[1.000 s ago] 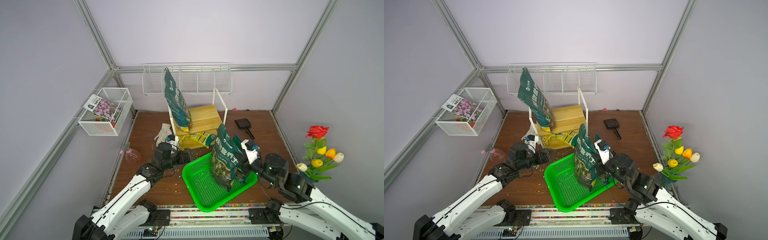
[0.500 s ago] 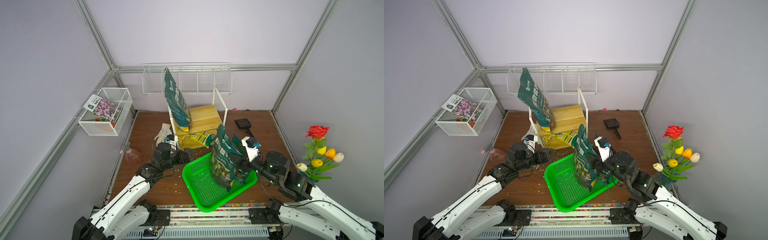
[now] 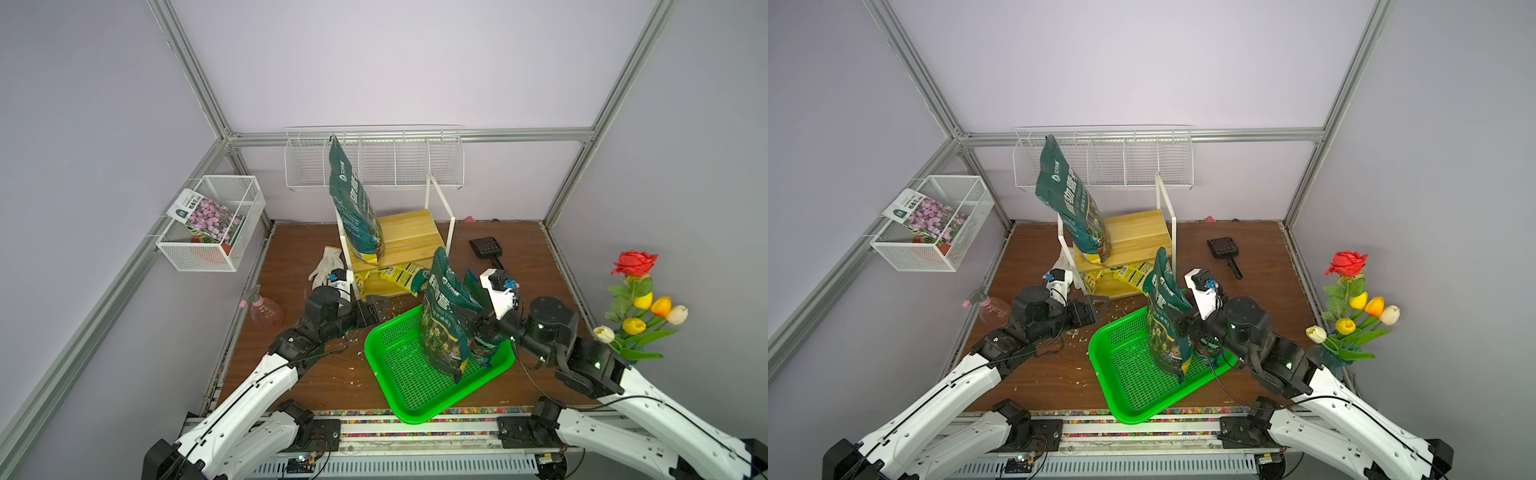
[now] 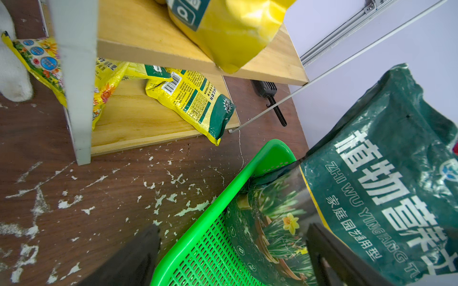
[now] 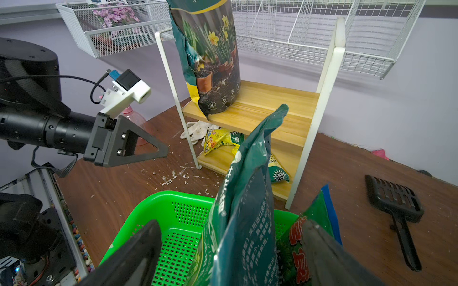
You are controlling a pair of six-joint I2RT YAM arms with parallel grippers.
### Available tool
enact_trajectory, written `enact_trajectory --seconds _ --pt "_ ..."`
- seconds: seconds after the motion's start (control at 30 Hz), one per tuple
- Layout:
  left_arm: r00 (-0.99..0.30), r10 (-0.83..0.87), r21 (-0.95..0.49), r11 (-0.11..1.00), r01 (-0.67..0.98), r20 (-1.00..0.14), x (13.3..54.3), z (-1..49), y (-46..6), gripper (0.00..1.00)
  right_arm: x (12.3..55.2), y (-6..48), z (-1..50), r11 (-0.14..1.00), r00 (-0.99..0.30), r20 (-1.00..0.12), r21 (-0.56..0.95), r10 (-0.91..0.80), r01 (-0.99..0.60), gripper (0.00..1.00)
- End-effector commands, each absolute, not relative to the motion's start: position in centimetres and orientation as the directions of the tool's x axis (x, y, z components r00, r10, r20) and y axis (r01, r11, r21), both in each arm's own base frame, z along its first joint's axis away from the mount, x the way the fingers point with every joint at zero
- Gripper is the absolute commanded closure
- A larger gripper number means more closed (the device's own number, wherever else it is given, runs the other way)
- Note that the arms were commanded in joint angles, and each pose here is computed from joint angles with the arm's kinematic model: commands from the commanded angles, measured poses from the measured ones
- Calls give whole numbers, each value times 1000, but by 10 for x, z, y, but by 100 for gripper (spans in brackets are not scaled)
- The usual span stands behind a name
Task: Take down the fertilizer bag from the shelf
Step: Place the fertilizer bag in the storage box, then pick up the fertilizer bag from the shelf.
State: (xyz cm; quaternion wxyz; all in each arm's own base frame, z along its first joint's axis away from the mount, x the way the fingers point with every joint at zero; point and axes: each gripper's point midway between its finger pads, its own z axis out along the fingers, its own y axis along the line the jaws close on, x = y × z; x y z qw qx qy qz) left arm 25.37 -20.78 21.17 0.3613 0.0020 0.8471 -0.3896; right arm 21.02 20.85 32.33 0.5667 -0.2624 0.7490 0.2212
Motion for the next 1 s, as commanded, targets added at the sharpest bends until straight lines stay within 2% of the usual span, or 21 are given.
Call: enact_trajectory --seconds 0.0,0.27,0.77,0.97 --pt "-747 -280 -678 673 295 -602 251 212 -213 3 206 210 353 749 -166 -982 45 -88 -661 8" --pt "-765 -241 -682 654 326 -597 245 211 -235 4 204 211 353 739 -189 -978 61 -91 -671 8" --pt "-756 -241 -679 651 340 -609 244 219 -235 3 211 224 369 726 -158 -981 29 -110 -687 9" --pt "-695 -240 -624 688 371 -678 248 241 -224 3 224 235 396 733 -123 -983 -15 -134 -680 9"
